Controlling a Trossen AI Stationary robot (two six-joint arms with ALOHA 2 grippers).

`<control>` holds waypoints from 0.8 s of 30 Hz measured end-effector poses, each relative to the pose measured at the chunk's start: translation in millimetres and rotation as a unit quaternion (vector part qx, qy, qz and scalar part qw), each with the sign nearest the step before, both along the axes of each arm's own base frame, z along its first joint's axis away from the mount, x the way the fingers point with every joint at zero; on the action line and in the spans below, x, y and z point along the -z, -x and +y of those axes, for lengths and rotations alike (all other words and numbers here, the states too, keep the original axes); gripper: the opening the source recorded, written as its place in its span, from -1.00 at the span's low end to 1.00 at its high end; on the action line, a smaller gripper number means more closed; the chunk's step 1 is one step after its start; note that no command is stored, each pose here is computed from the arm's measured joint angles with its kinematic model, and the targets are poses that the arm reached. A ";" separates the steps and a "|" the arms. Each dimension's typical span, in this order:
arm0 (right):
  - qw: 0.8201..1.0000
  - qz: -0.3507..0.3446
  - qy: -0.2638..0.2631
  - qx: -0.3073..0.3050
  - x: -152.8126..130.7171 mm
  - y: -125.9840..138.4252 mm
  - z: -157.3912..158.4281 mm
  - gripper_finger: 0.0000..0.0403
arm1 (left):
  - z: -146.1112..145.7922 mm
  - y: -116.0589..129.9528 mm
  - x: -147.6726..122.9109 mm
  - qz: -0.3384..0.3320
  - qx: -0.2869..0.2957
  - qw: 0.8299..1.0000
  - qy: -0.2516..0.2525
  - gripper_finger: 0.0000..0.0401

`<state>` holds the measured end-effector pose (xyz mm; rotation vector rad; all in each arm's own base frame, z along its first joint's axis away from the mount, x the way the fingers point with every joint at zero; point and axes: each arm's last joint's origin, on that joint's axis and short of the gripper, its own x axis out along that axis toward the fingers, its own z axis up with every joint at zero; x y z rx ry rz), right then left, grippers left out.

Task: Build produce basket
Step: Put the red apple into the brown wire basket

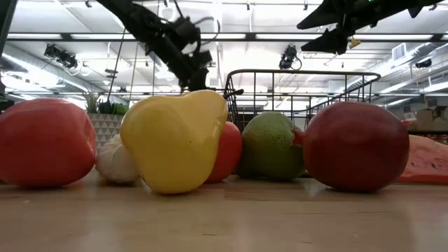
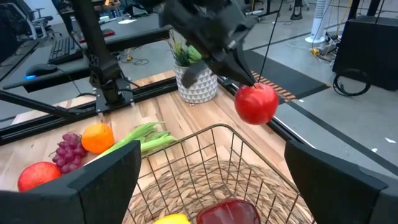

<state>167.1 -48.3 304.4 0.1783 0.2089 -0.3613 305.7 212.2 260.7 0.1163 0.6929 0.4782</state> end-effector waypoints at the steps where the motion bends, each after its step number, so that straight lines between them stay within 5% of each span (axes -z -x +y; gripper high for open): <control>1: 1.000 0.000 0.000 0.000 0.0 0.0 0.0 0.98 | -4.4 -0.7 -4.8 -0.007 0.005 1.000 -0.004 -0.98; 11: 1.000 -0.001 0.000 0.000 -0.3 -0.1 0.0 0.98 | -60.4 -16.8 -47.0 -0.090 0.083 0.991 -0.051 -0.98; 24: 1.000 -0.025 0.014 0.001 -6.8 4.7 1.1 0.98 | -126.7 -44.5 -60.0 -0.157 0.180 0.969 -0.070 -0.98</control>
